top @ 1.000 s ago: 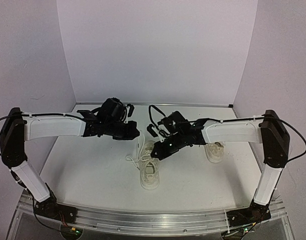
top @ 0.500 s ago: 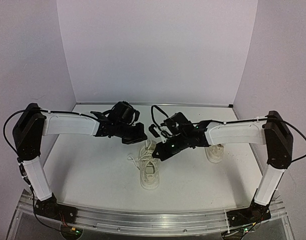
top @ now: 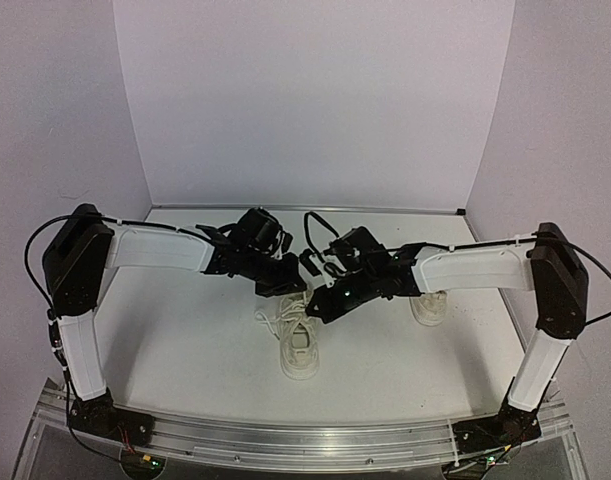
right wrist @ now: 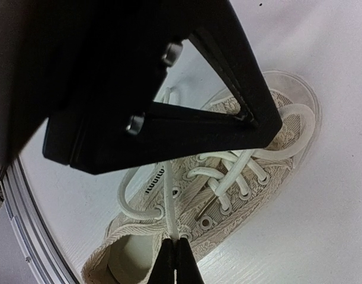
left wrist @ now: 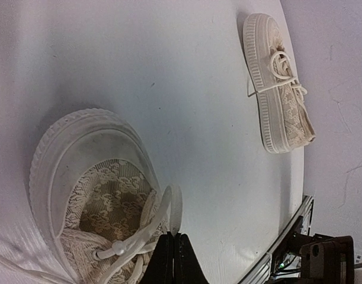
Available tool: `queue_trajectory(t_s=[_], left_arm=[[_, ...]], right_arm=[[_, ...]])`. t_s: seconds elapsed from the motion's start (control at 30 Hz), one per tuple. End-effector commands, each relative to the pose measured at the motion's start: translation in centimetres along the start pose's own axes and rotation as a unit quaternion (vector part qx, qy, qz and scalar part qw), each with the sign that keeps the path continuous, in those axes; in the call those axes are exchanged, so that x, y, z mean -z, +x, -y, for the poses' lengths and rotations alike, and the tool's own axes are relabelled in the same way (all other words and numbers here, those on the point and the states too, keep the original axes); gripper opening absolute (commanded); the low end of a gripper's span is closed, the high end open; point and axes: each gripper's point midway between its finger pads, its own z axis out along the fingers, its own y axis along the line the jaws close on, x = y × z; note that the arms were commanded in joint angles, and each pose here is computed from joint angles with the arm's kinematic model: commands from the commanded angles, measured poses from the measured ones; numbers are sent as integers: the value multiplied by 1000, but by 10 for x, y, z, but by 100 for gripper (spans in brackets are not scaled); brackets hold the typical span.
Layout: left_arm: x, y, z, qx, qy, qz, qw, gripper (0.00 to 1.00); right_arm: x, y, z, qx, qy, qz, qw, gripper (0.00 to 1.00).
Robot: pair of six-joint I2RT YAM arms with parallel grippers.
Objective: Tie the shoes
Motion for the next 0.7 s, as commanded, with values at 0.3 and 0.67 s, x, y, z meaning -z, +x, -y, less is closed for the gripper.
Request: queue_trajectory(t_s=[0.3, 0.67], left_arm=[[26, 27, 17, 7, 38, -54, 998, 0], [31, 52, 28, 10, 61, -80, 995, 0]], right_arm=[[22, -25, -11, 17, -3, 47, 999, 0], [30, -22, -14, -7, -12, 49, 999, 9]])
